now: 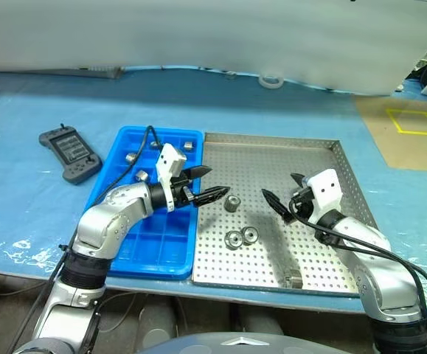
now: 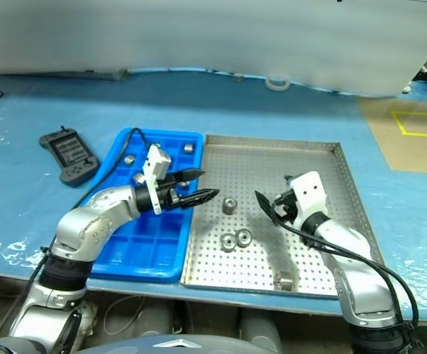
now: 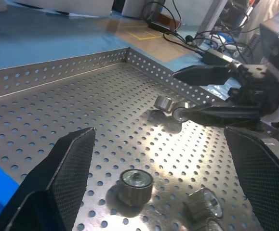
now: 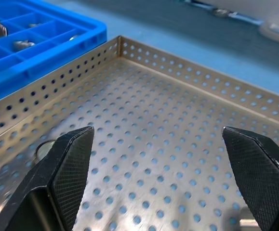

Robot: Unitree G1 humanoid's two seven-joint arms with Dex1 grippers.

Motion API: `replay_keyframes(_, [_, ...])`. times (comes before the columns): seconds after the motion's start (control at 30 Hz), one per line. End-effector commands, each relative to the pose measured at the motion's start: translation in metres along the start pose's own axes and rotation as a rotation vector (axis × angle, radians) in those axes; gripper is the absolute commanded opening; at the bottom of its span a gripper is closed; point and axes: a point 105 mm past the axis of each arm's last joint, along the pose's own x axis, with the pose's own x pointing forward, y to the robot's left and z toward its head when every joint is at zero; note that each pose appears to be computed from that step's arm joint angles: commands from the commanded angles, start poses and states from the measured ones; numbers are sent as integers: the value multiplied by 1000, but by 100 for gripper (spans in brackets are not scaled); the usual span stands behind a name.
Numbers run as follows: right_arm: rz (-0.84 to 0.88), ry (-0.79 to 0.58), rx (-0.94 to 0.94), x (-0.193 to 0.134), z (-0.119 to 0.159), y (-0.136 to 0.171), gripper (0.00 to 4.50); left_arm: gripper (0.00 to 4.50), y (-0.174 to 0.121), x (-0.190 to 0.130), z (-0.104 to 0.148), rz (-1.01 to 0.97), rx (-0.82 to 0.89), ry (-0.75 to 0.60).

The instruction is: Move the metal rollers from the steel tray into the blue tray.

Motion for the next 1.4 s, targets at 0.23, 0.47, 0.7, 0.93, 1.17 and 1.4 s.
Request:
replay_keyframes(0.23, [-82, -90, -55, 6, 15, -17, 444, 450, -7, 17, 23, -133, 87, -33])
replay_keyframes(0.47, [-80, -52, -102, -7, 3, -28, 444, 450, -23, 23, 36, -202, 125, 6])
replay_keyframes(0.7, [-94, -64, -129, -5, 9, -40, 444, 450, -7, 18, 46, -165, 151, 23])
replay_keyframes(0.93, [-81, -66, -137, -3, 12, -38, 444, 450, 1, 16, 39, -147, 134, 2])
replay_keyframes(1.17, [-99, -27, -118, -20, 1, -37, 444, 450, -2, 15, 32, -172, 118, -15])
replay_keyframes(1.4, [-67, -39, -125, -27, 11, -34, 444, 450, -9, 7, 17, -243, 123, 36])
